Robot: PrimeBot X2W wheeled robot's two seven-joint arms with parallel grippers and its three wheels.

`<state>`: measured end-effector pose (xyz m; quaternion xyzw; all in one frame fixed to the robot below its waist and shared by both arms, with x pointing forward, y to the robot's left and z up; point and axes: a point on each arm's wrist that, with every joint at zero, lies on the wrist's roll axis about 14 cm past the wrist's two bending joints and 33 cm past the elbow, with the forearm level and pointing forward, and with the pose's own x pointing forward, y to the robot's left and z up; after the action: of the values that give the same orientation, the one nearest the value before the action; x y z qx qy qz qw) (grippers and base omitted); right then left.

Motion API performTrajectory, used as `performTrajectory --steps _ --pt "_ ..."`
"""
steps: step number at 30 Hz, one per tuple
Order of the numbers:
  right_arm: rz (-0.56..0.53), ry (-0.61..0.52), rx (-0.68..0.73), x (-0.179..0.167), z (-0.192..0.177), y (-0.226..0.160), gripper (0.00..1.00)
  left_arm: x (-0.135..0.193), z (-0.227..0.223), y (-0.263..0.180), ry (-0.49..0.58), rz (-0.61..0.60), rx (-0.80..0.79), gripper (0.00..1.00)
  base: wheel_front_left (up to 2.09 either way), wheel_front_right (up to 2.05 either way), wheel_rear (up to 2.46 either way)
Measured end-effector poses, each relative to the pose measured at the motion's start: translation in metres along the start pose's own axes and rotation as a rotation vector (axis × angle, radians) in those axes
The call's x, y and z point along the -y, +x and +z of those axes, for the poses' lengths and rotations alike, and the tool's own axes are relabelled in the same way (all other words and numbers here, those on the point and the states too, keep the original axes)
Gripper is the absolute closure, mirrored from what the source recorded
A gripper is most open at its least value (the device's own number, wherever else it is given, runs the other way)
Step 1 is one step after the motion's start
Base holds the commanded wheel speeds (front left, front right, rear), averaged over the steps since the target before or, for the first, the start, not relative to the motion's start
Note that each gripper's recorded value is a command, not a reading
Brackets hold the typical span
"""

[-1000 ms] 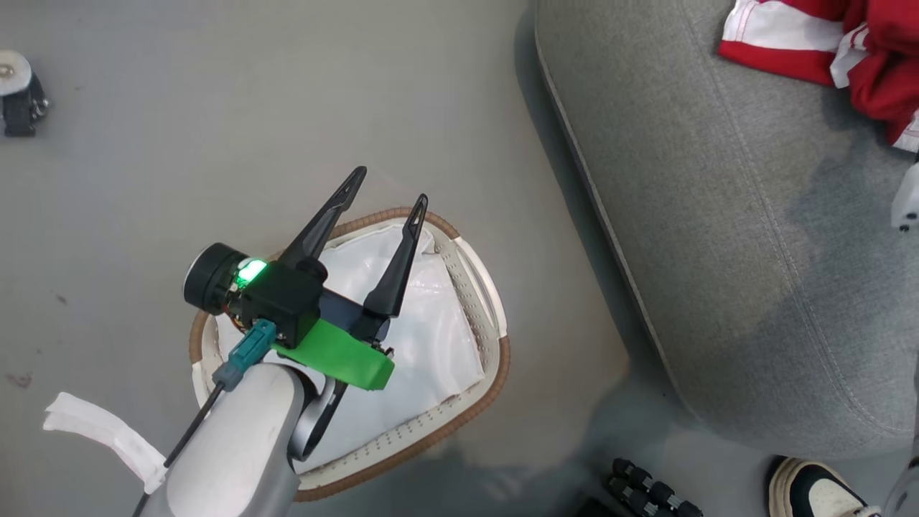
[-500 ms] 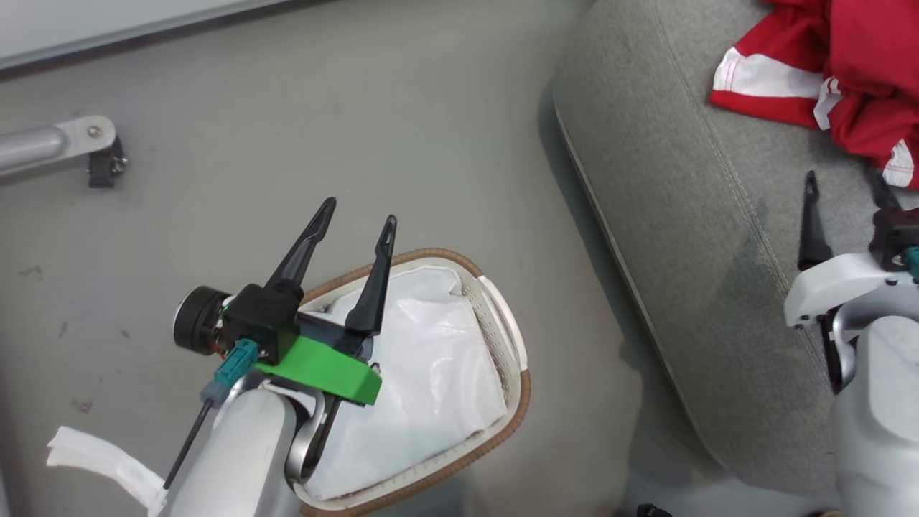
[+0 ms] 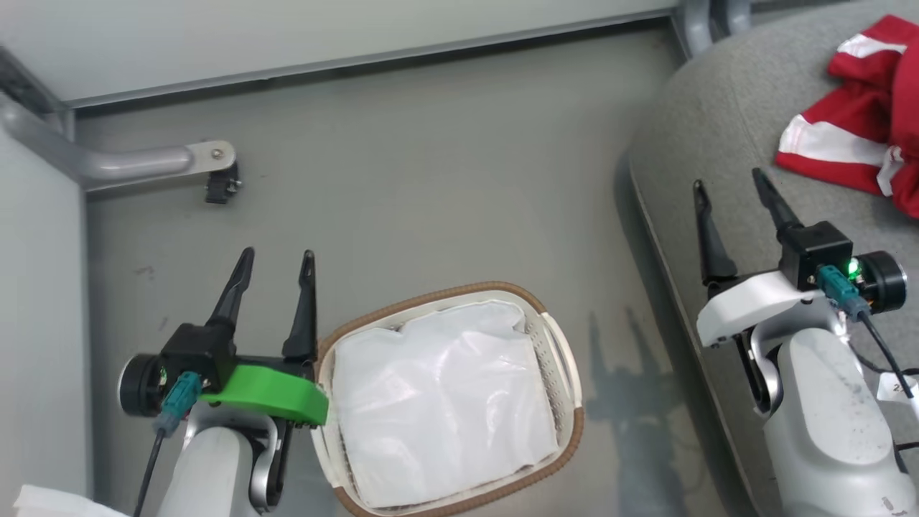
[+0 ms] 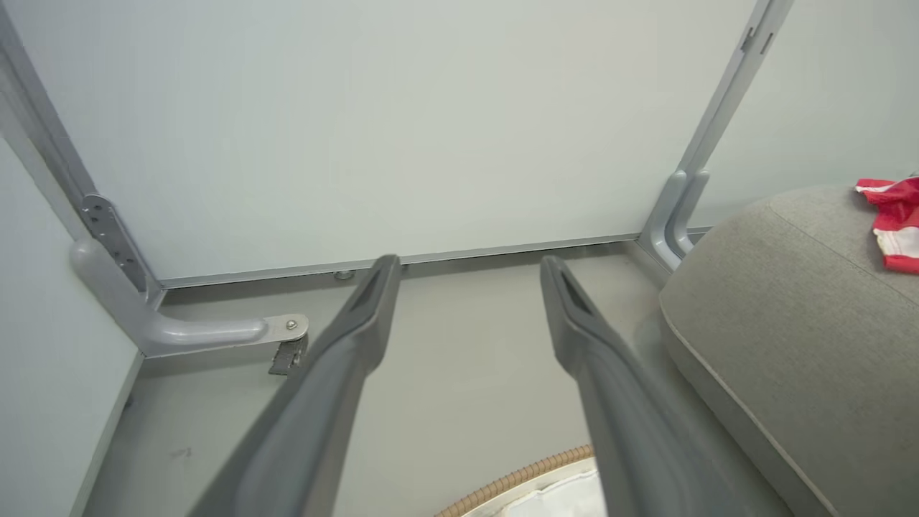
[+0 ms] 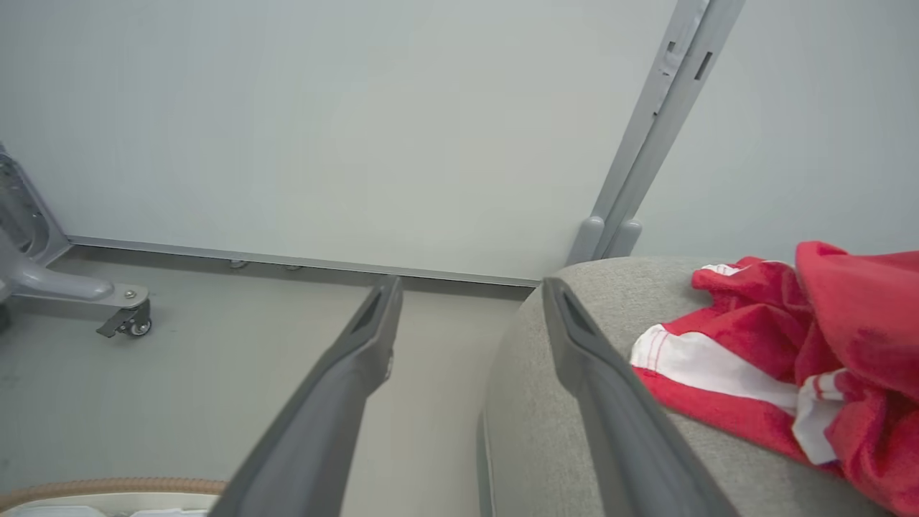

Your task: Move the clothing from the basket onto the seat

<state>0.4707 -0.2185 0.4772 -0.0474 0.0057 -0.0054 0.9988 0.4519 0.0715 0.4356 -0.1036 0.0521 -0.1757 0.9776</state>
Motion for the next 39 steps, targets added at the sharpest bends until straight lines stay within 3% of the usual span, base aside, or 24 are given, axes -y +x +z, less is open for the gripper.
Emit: performTrajectory --steps 10,30,38,39 --pt "0.125 0.076 0.027 -0.051 0.011 -0.01 0.0 -0.049 0.013 -0.047 0.037 0.186 0.012 0.0 0.0 0.0 0.0" --pt "0.103 0.129 -0.023 -0.047 -0.002 -0.076 0.0 -0.06 0.003 -0.13 0.008 0.317 -0.012 0.0 0.0 0.0 0.0" --pt "0.094 0.148 -0.043 -0.045 -0.009 -0.089 0.0 -0.064 0.0 -0.149 -0.054 0.359 -0.002 0.0 0.0 0.0 0.0" --pt "0.094 0.149 -0.051 -0.046 -0.012 -0.091 1.0 -0.064 -0.002 -0.15 -0.055 0.36 -0.005 1.0 0.0 0.0 0.0"
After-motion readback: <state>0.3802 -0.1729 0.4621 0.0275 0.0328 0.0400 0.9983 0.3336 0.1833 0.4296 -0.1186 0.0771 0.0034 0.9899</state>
